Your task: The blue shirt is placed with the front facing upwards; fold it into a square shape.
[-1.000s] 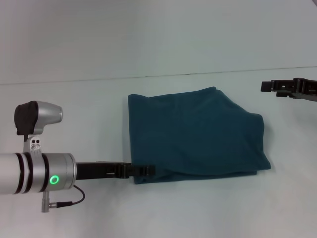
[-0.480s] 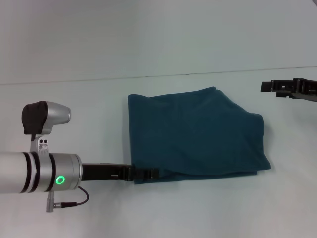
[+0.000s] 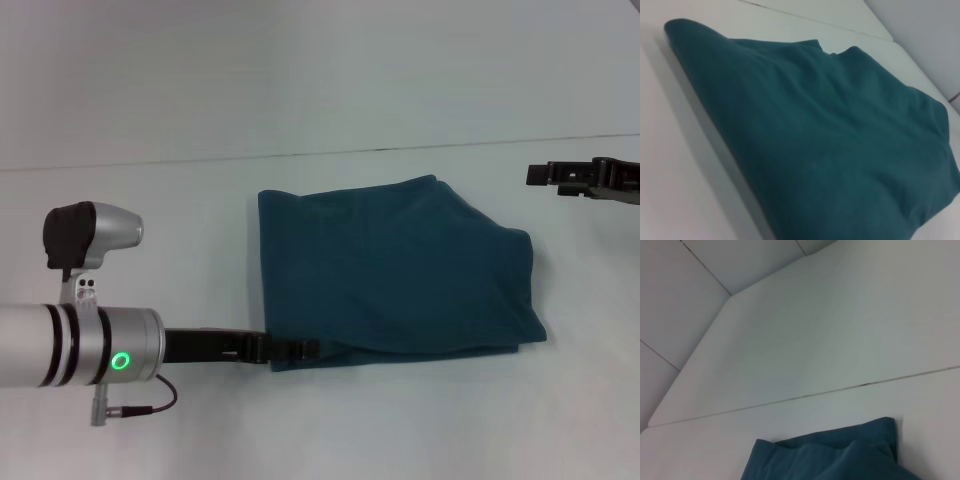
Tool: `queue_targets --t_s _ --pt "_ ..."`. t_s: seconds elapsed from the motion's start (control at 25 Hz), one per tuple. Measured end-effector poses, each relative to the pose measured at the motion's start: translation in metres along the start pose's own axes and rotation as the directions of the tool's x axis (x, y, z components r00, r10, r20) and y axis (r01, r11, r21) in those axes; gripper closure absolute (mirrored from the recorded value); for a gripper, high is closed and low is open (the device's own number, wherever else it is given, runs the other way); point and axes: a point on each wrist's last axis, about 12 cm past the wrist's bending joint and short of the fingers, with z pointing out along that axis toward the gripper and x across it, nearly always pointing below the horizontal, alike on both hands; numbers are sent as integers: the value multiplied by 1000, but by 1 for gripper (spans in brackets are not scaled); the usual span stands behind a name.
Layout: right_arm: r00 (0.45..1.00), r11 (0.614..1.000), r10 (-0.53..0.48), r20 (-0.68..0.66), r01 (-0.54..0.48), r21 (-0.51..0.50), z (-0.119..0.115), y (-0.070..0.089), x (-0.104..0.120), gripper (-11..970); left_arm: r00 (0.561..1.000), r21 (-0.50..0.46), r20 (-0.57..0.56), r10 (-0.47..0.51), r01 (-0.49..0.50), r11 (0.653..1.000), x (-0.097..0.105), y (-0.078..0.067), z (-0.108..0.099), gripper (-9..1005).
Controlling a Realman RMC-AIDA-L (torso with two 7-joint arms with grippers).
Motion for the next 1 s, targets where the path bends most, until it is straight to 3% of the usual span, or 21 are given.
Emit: queue_targets --t_s 0.4,1.0 --pt "1000 1000 0 0 0 0 0 0 0 192 1000 -23 -23 -20 19 1000 0 4 -3 95" --pt "1000 1000 -6 5 6 3 -1 0 -2 193 999 2 -32 16 -16 1000 -7 -7 6 96"
